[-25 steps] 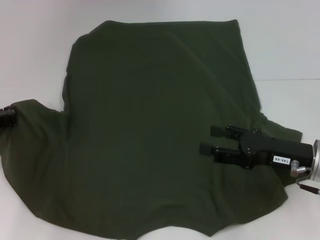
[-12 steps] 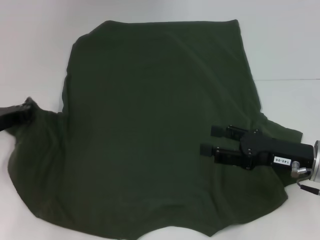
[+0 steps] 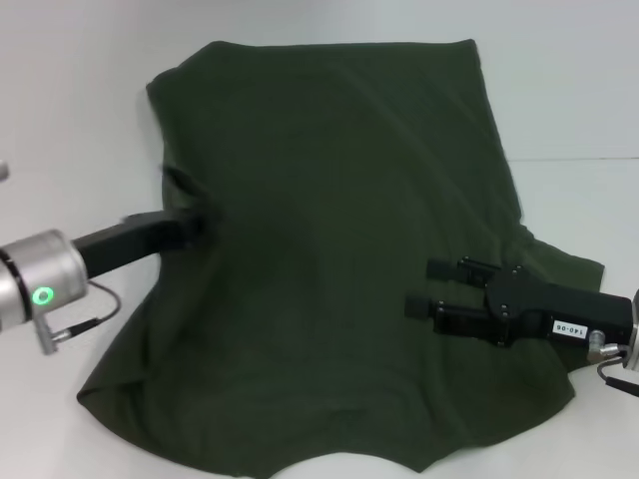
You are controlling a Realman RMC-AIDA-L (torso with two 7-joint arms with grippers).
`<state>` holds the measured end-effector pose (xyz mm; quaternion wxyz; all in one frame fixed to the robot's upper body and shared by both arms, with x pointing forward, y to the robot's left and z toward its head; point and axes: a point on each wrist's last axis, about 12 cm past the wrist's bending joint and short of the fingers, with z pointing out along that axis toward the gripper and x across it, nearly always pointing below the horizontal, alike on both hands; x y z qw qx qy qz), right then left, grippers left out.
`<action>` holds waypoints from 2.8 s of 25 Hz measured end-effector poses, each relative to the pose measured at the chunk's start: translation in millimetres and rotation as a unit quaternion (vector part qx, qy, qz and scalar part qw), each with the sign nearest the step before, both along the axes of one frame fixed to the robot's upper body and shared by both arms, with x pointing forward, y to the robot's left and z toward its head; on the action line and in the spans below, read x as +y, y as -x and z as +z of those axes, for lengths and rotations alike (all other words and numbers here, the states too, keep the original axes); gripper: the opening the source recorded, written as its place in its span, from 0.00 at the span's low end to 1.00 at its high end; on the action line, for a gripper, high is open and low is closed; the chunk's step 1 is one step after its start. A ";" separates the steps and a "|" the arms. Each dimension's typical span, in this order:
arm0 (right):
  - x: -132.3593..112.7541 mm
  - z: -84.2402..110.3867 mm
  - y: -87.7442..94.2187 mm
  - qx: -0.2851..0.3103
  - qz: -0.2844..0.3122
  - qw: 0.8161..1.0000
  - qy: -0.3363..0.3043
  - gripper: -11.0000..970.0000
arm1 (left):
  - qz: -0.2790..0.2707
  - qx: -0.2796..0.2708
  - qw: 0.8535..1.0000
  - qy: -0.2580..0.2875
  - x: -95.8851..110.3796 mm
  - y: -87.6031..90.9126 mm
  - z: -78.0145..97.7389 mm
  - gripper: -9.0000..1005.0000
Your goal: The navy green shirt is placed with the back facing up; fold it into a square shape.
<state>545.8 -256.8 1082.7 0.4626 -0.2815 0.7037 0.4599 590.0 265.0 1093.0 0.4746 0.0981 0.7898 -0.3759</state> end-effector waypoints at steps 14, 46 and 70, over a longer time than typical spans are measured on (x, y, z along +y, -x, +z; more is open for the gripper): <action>-8.2 1.9 2.1 0.001 -0.006 1.000 -0.004 0.91 | -0.010 -0.013 0.999 0.039 -4.9 7.6 -0.4 0.40; -108.4 14.3 -15.4 0.332 -0.220 0.917 0.026 0.90 | -0.276 -0.161 0.946 -0.058 -33.3 73.2 -29.6 0.96; -106.0 -9.0 -16.8 0.336 -0.274 0.899 0.060 0.89 | -0.305 -0.148 0.936 -0.091 -46.6 66.7 -35.7 0.96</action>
